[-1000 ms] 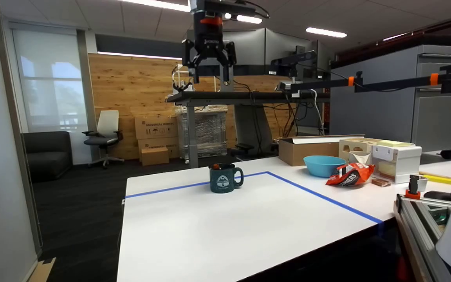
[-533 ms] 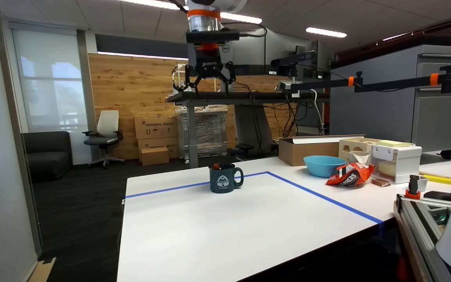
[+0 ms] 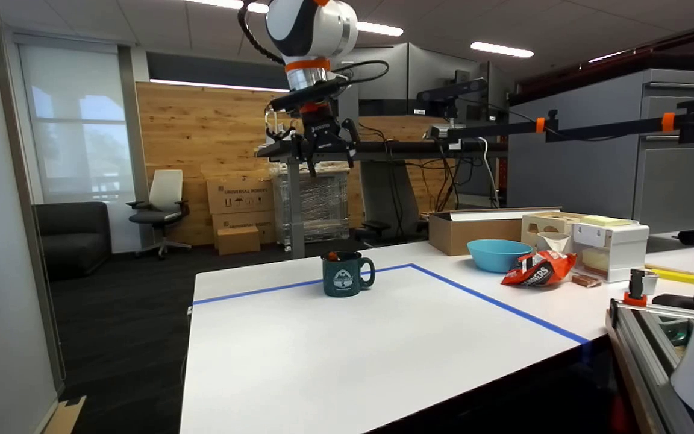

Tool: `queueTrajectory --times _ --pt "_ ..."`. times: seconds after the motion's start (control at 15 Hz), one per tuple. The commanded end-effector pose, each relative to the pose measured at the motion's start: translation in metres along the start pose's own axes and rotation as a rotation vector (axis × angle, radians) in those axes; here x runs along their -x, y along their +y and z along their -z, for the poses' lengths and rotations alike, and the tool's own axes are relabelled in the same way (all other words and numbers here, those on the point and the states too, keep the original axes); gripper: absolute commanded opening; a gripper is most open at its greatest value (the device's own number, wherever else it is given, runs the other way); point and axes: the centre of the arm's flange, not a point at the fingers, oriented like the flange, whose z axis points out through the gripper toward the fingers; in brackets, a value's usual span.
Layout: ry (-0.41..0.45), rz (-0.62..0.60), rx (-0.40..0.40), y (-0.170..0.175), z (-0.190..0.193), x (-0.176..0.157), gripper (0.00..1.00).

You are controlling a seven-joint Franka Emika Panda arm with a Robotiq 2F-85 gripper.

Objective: Take the marker out of the mug.

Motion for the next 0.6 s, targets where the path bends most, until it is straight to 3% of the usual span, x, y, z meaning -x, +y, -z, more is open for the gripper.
queueTrajectory --times 0.0,0.13,0.2,0.4,0.53 --pt "-0.09 -0.145 0.105 -0.041 -0.006 -0.018 1.0" --pt "-0.125 -0.225 0.163 -0.045 -0.021 -0.021 1.0" --pt "-0.09 -0.141 0.123 -0.021 -0.023 -0.007 1.0" --pt "-0.105 -0.191 0.156 -0.029 -0.035 -0.012 1.0" --pt "-0.079 -0.258 0.101 -0.02 -0.037 -0.002 1.0"
